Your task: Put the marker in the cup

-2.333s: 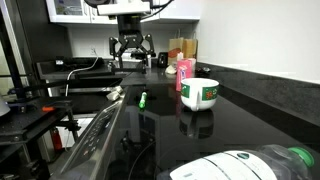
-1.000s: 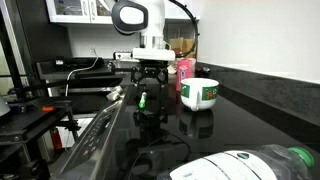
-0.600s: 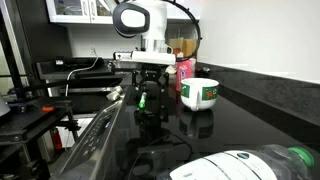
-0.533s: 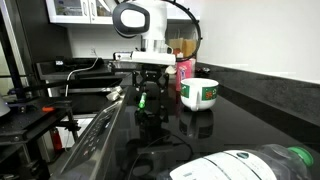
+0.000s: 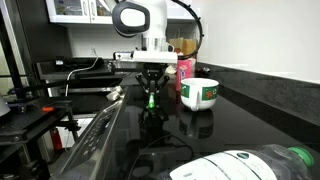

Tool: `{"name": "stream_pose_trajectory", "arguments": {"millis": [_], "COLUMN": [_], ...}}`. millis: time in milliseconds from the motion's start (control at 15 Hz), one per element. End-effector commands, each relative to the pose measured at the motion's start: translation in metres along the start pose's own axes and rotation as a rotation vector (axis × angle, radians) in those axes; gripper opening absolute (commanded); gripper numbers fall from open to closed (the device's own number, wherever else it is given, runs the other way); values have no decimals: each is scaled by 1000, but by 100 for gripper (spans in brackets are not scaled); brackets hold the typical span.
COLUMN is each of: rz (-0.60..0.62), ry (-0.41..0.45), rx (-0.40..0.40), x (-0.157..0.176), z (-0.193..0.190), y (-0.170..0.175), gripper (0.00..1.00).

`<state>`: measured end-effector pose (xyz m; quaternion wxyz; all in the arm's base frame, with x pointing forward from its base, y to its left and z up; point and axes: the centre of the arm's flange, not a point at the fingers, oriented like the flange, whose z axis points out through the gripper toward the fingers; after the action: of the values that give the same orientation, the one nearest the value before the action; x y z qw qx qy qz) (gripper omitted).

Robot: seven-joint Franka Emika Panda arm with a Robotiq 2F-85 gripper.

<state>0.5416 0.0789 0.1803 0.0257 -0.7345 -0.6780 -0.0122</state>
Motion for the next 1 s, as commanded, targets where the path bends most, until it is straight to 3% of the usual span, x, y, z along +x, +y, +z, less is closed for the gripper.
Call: {"name": "stream_pose_trajectory", "arguments": {"millis": [0,200,600,933], "rz": [17,45,78,91], "ry": [15,104,472,788], "rx": [-38,-76,-178,-209], "x": [-7,-21,-78,-137], "z": [-9,-36,-122,-152], "y": [-6,0,22,37], "gripper": [5,5,5,5]}}
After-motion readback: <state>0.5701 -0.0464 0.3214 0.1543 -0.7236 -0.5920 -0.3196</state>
